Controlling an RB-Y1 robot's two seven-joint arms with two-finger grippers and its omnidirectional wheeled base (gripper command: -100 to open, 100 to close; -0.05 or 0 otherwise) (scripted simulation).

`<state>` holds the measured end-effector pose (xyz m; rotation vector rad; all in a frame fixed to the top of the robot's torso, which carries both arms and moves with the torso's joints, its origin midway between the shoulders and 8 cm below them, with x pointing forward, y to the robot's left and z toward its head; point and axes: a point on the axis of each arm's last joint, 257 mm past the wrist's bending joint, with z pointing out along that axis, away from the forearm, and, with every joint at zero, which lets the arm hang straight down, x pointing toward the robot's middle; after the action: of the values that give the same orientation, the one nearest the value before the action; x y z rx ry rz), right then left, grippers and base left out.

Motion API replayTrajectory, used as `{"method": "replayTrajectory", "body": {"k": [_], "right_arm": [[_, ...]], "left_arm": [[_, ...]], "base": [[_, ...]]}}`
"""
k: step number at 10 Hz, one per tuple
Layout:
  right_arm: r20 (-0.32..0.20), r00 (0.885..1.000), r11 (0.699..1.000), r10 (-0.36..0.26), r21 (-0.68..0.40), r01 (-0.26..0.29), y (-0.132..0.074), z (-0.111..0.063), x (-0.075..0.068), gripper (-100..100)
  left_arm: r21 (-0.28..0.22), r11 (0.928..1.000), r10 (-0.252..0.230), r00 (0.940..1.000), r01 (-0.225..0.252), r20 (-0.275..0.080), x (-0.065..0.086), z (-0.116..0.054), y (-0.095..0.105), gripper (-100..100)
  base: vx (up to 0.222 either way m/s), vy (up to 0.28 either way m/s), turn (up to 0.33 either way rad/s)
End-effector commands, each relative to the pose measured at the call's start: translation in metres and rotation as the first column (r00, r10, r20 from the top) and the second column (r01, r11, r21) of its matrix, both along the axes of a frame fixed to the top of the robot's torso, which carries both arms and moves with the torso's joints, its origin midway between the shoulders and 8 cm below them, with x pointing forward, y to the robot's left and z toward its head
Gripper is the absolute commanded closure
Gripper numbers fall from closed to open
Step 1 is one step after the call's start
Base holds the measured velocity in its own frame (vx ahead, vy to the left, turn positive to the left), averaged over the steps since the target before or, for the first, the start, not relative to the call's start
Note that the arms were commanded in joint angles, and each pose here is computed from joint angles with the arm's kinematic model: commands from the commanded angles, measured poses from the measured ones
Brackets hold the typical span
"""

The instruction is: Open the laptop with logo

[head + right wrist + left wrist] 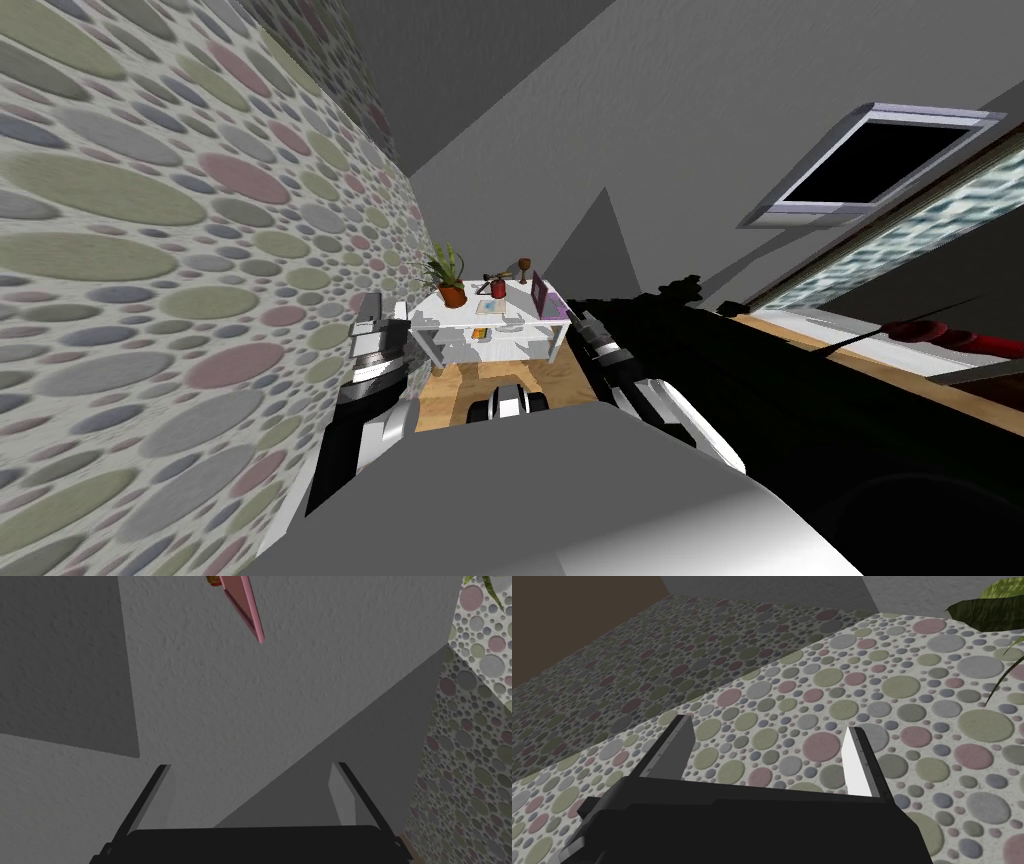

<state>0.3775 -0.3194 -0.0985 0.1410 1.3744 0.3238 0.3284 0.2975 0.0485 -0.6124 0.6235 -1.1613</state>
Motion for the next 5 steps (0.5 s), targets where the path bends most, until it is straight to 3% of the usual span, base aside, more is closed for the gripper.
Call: {"method": "replayTrajectory", "body": {"k": [1,4,5], "right_arm": [[-0.049,0.996,0.987,-0.069,-0.152,0.061,-0.024,-0.017,0.000,-100],[-0.067,0.992,0.963,-0.106,-0.254,0.086,-0.036,-0.025,-0.001,-100],[-0.082,0.987,0.939,-0.141,-0.328,0.106,-0.049,-0.032,-0.002,-100]], "left_arm": [[0.000,1.0000,0.000,1.0000,0.000,0.000,0.000,0.000,0.000,0],[0.000,1.0000,0.000,1.0000,0.000,0.000,0.000,0.000,0.000,0],[0.000,1.0000,0.000,1.0000,0.000,0.000,0.000,0.000,0.000,0]], "base": [[0.063,0.092,0.124],[0.065,0.070,0.049],[0.050,0.056,0.073]]}}
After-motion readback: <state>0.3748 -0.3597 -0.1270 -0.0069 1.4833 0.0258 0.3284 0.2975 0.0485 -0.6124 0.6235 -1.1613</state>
